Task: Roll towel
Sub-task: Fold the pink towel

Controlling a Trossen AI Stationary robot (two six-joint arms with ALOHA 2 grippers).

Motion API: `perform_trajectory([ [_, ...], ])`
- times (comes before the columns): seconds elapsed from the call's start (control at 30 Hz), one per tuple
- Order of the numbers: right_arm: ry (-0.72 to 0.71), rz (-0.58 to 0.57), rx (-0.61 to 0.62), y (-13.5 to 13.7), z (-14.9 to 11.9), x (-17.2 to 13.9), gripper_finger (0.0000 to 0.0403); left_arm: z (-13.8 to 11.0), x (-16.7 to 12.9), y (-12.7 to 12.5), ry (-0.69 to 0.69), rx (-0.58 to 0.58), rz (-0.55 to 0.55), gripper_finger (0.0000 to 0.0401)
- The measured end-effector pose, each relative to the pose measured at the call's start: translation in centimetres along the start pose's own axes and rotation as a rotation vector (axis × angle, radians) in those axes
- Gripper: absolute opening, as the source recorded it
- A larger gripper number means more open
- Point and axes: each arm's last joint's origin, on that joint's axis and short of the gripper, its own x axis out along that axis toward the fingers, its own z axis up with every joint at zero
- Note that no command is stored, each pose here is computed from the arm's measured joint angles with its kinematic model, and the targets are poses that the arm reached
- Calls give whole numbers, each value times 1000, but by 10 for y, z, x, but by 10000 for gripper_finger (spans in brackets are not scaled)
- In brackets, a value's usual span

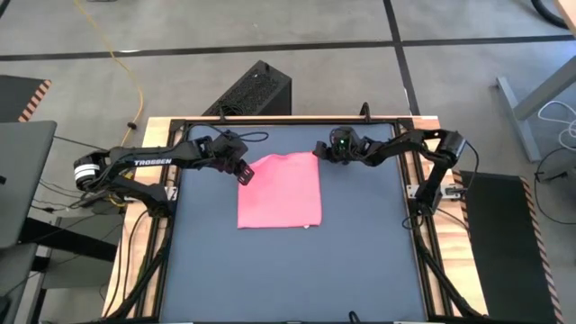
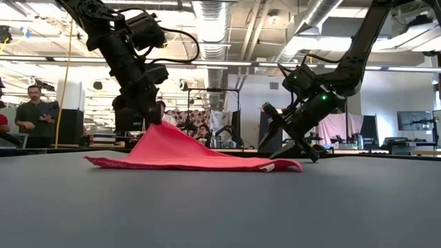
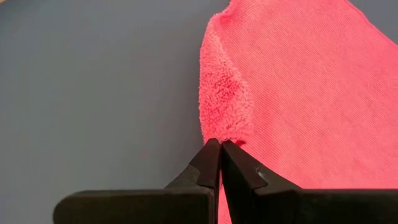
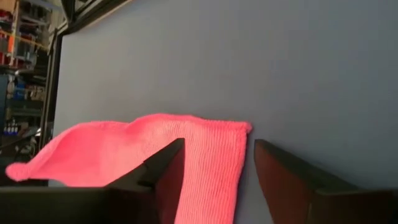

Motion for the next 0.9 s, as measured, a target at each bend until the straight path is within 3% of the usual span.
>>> perform_trajectory([
  [0.57,-7,-69,-14,-1,-16,9,198,3,0,-2,-21,-20,-37,0],
  [0.9,10,-62,-28,15,-23,23,191,3,0,-2,-22,-21,-44,0],
])
